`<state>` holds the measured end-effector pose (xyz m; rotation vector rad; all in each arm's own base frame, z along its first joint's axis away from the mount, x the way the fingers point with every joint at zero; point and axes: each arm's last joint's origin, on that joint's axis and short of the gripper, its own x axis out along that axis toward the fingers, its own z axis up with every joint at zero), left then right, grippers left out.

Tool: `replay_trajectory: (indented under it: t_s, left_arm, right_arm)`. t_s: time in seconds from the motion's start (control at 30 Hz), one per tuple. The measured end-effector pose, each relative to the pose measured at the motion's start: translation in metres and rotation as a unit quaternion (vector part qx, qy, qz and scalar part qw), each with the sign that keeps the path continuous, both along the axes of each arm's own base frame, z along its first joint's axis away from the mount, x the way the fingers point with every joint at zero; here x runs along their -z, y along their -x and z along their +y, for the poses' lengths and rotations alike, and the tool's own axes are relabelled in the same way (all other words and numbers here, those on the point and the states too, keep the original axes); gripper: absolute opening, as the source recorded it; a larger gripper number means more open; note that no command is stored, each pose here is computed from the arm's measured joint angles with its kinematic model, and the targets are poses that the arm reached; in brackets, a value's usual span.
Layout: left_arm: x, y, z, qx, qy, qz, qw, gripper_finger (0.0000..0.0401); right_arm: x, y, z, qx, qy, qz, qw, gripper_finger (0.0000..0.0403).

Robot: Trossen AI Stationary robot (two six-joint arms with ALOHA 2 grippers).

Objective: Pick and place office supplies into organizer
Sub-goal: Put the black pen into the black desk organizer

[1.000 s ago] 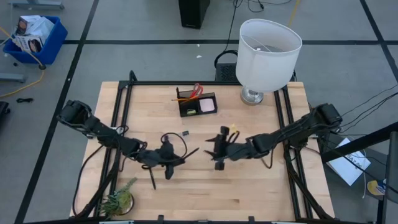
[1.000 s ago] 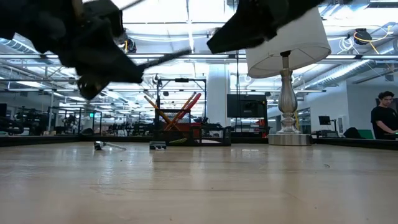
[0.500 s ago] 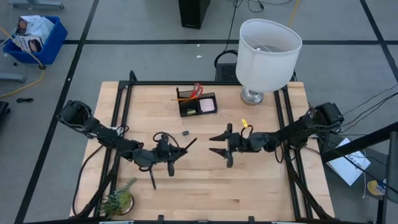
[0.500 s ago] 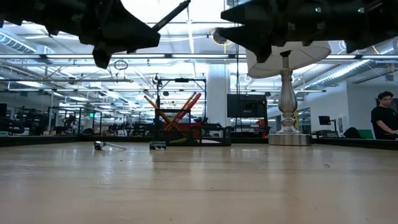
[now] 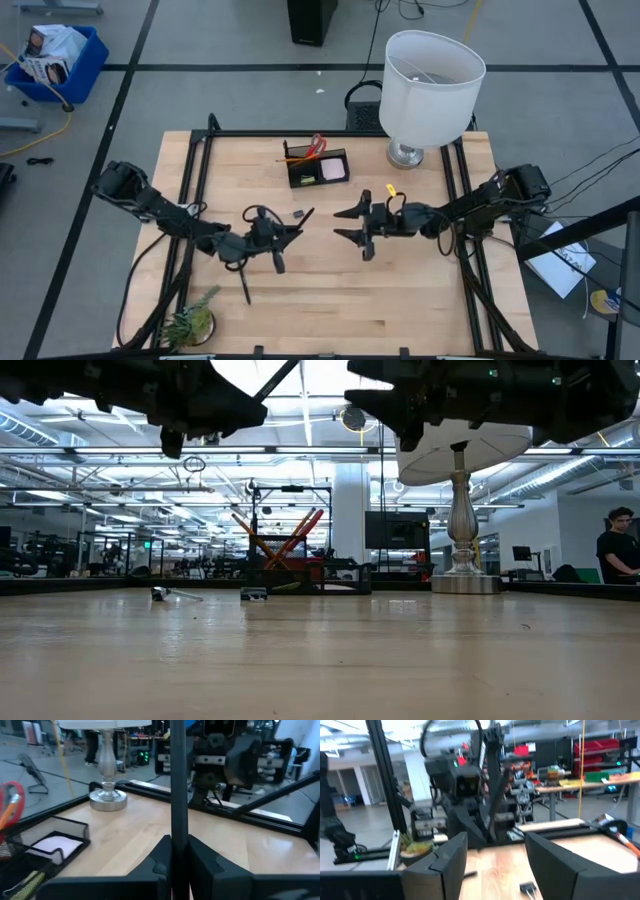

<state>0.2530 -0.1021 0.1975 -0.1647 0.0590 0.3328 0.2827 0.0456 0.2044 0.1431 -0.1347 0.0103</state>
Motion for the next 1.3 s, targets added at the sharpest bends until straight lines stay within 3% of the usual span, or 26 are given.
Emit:
replay_trajectory:
  t_s: [0.17, 0.43, 0.73, 0.9, 1.3]
  left_arm:
    - [-0.002, -0.004, 0.004, 0.039, 0.015, -0.008, 0.999, 0.0037]
    - [-0.003, -0.007, 0.008, 0.049, 0.033, -0.021, 0.998, 0.0037]
    - [0.009, -0.015, 0.011, 0.065, 0.038, -0.015, 0.997, 0.0037]
    - [0.019, -0.019, 0.009, 0.065, 0.039, 0.002, 0.997, 0.0037]
    - [0.023, -0.039, -0.001, 0.076, 0.034, 0.011, 0.996, 0.0037]
  right_arm:
    - [-0.002, 0.0, 0.001, -0.012, -0.001, -0.011, 1.0, 0.0196]
    - [-0.004, 0.0, 0.001, -0.014, -0.02, -0.016, 1.0, 0.0196]
    - [0.012, -0.034, 0.004, -0.012, -0.019, 0.014, 1.0, 0.0196]
    - [0.016, -0.048, 0.003, -0.04, -0.028, 0.006, 0.999, 0.0196]
    - [0.018, -0.054, 0.007, -0.044, -0.011, 0.005, 0.999, 0.0191]
